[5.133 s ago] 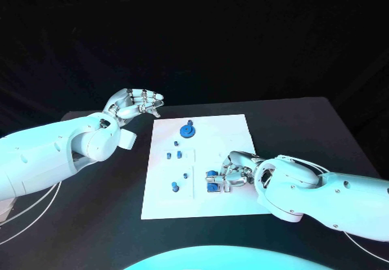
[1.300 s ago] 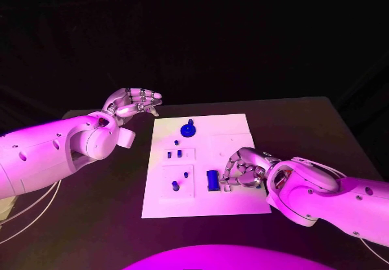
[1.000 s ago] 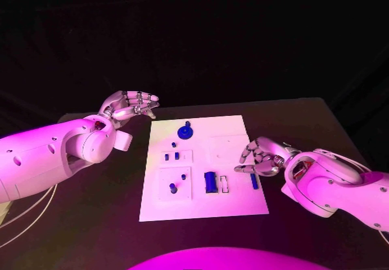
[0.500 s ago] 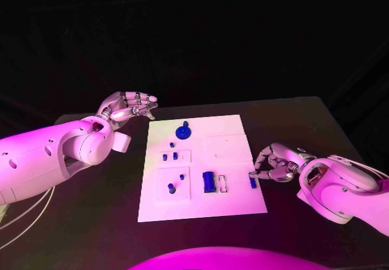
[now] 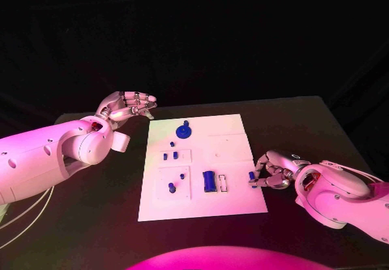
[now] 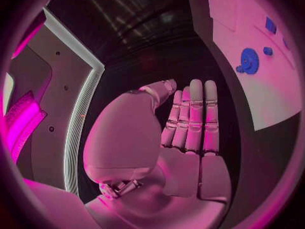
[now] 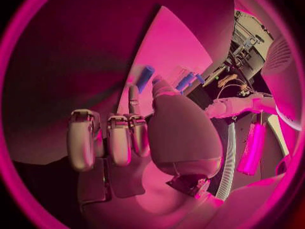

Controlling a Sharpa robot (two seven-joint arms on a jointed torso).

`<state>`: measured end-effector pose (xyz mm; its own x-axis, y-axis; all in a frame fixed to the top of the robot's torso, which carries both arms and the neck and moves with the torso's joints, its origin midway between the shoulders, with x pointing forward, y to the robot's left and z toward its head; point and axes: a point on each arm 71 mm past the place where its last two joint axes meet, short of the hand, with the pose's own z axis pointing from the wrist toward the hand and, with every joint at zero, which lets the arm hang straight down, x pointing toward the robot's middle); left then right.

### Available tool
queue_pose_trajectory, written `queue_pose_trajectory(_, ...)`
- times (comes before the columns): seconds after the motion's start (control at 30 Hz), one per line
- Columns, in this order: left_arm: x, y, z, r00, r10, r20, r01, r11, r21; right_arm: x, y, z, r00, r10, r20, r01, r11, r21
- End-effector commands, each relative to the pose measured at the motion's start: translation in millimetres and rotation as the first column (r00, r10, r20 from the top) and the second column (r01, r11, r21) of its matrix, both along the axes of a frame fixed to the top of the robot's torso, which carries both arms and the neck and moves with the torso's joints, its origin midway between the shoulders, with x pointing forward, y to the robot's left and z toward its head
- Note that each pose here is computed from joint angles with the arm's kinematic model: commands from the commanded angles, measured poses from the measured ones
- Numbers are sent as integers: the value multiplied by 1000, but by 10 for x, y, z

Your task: Assemble the parts on the task board

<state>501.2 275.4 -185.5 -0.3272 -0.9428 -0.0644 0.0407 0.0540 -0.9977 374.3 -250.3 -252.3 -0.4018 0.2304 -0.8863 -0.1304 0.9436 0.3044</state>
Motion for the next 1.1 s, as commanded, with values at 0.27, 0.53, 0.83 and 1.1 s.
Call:
queue_pose_trajectory(0.27, -3, -11, 7, 1000, -15, 4, 15, 1000, -14, -9, 32, -126, 1000, 6, -25, -8, 998, -66)
queue_pose_trajectory(0.53, -4, -5, 6, 1000, -15, 3, 15, 1000, -13, 6, 75, -174, 1000, 26, -2, -26, 992, -122)
queue_pose_trajectory(0.83, -7, -4, 6, 1000, -17, 1, 17, 1000, -13, -3, 124, -173, 998, 53, 13, -50, 985, -164)
queue_pose_trajectory(1.1, -10, -1, 6, 1000, -16, 0, 16, 1000, -13, -33, 194, -123, 998, 53, 45, -48, 992, -118)
